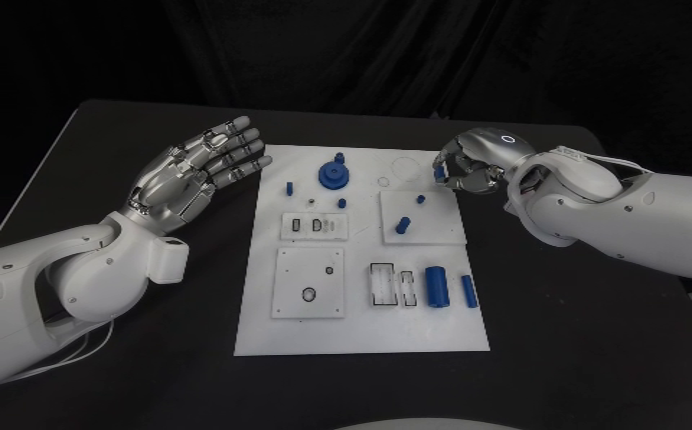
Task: Assemble the parts on the task board
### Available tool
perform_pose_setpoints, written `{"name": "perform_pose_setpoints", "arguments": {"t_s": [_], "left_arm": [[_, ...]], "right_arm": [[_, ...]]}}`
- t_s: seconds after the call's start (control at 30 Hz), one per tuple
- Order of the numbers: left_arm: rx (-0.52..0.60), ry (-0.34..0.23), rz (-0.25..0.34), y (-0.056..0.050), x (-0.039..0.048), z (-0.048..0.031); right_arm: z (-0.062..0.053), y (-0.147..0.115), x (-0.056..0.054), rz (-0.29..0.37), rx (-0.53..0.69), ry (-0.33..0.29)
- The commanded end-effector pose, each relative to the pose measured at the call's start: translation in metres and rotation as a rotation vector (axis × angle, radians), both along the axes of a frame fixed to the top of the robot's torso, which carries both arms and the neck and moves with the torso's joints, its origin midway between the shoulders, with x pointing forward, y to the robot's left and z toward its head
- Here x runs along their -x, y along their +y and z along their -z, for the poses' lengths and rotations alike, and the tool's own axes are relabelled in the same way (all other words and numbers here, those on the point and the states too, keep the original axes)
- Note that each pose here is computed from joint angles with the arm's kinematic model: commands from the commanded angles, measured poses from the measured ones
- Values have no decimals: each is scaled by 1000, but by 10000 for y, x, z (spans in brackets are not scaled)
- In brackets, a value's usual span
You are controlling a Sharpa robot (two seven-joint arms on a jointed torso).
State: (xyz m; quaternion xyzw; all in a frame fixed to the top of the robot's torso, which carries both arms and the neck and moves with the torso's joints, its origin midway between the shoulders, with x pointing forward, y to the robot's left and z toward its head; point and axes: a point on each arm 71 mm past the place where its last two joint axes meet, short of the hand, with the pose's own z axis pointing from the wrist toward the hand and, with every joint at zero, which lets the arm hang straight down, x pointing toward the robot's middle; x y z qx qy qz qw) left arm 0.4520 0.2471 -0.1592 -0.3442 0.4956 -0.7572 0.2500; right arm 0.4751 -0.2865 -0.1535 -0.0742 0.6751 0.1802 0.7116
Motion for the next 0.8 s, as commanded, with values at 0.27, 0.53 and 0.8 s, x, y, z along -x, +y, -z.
{"name": "perform_pose_setpoints", "arguments": {"t_s": [0.27, 0.53, 0.8], "left_arm": [[25, -14, 9, -21, 1, -10], [26, -13, 16, -46, -2, -8], [25, -11, 17, -41, 4, -7]], "right_arm": [[-316, 673, 196, -193, -43, -99], [-220, 1191, 238, -323, -12, -25], [-25, 1580, 228, -404, 16, 36]]}}
